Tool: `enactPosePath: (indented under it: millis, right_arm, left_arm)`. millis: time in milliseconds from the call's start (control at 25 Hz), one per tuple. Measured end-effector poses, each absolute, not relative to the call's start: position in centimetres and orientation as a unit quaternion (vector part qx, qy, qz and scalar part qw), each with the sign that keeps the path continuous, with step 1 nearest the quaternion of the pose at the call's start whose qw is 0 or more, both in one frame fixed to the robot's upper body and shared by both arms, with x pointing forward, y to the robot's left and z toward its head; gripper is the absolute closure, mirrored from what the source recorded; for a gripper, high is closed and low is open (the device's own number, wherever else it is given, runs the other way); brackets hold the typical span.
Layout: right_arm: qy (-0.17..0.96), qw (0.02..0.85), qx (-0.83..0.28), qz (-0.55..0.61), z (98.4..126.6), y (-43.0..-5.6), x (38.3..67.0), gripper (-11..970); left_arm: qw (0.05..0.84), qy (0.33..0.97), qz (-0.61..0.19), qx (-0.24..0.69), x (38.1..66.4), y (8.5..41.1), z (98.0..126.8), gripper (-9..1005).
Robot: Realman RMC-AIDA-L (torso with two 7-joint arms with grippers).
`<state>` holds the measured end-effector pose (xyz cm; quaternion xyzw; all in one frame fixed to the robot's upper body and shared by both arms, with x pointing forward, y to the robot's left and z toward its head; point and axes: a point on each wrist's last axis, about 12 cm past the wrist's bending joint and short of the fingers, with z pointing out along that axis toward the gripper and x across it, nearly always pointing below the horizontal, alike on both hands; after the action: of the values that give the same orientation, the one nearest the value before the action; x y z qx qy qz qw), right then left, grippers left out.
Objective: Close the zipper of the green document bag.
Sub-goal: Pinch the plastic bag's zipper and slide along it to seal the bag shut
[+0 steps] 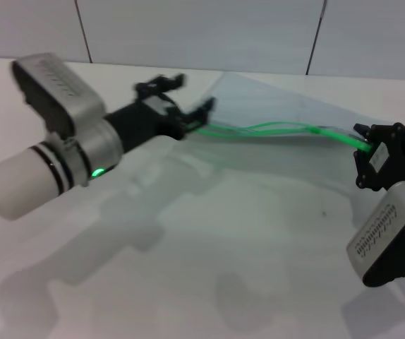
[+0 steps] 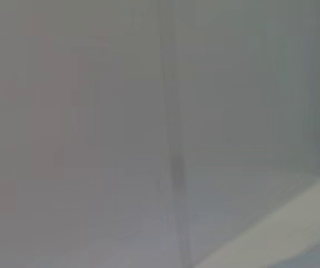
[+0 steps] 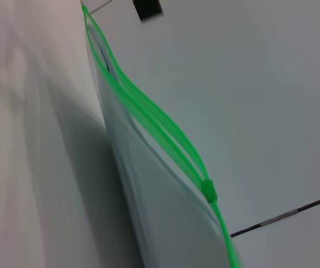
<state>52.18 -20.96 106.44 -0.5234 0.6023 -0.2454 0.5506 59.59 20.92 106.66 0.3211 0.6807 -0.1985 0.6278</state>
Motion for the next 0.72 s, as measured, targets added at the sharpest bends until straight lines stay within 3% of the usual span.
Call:
enactPosePath:
  millis: [320, 720]
  right_arm:
    - [0.61, 0.556, -0.513, -0.235, 106.9, -20.8, 52.3, 909]
    - [0.611, 0.564, -0.507, -0.228, 107.3, -20.5, 52.5, 904]
  left_arm:
    - [0.608, 0.618, -0.201, 0.456, 59.1, 17.5, 108.0, 336]
    - [0.594, 0.567, -0.102, 0.561, 60.0, 13.4, 109.8, 342]
